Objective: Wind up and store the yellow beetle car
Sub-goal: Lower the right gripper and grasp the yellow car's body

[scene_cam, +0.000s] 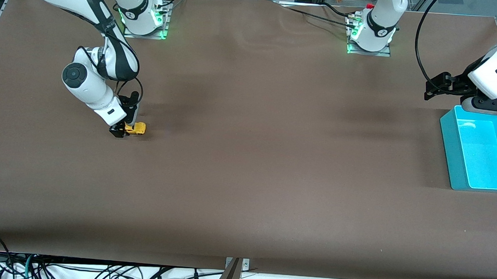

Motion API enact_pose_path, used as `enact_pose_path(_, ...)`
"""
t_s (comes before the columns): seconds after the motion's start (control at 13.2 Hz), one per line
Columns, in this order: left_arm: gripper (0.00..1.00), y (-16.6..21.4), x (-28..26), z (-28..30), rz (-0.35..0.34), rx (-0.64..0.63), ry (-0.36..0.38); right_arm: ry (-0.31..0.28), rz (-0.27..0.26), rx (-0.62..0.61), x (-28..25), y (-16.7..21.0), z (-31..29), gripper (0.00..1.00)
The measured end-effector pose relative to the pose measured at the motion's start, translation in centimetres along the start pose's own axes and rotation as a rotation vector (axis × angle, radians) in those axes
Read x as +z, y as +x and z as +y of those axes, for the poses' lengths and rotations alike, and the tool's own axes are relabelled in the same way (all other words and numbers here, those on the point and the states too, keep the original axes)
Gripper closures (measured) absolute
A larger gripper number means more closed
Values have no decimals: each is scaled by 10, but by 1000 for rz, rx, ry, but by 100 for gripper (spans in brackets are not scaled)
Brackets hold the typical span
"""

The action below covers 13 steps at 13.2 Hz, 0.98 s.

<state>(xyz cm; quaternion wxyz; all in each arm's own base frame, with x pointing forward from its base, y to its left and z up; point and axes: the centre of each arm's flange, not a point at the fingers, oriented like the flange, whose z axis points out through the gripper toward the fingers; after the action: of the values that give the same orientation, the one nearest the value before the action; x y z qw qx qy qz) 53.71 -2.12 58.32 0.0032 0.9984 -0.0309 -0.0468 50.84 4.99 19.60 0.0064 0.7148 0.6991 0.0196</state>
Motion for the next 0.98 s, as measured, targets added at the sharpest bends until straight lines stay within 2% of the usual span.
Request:
enact_pose_path(0.15,0,0,0,0,0,0,0,2,0,-1,4,0,-1,37)
enact_pose_path(0.3,0,0,0,0,0,0,0,0,0,-1,5,0,0,55)
enact_pose_path(0.68,0,0,0,0,0,-1,0,-1,0,-30,5,-1,0,55)
enact_pose_path(0.98,0,0,0,-1,0,-4,0,0,-1,-63,5,-18,1,55)
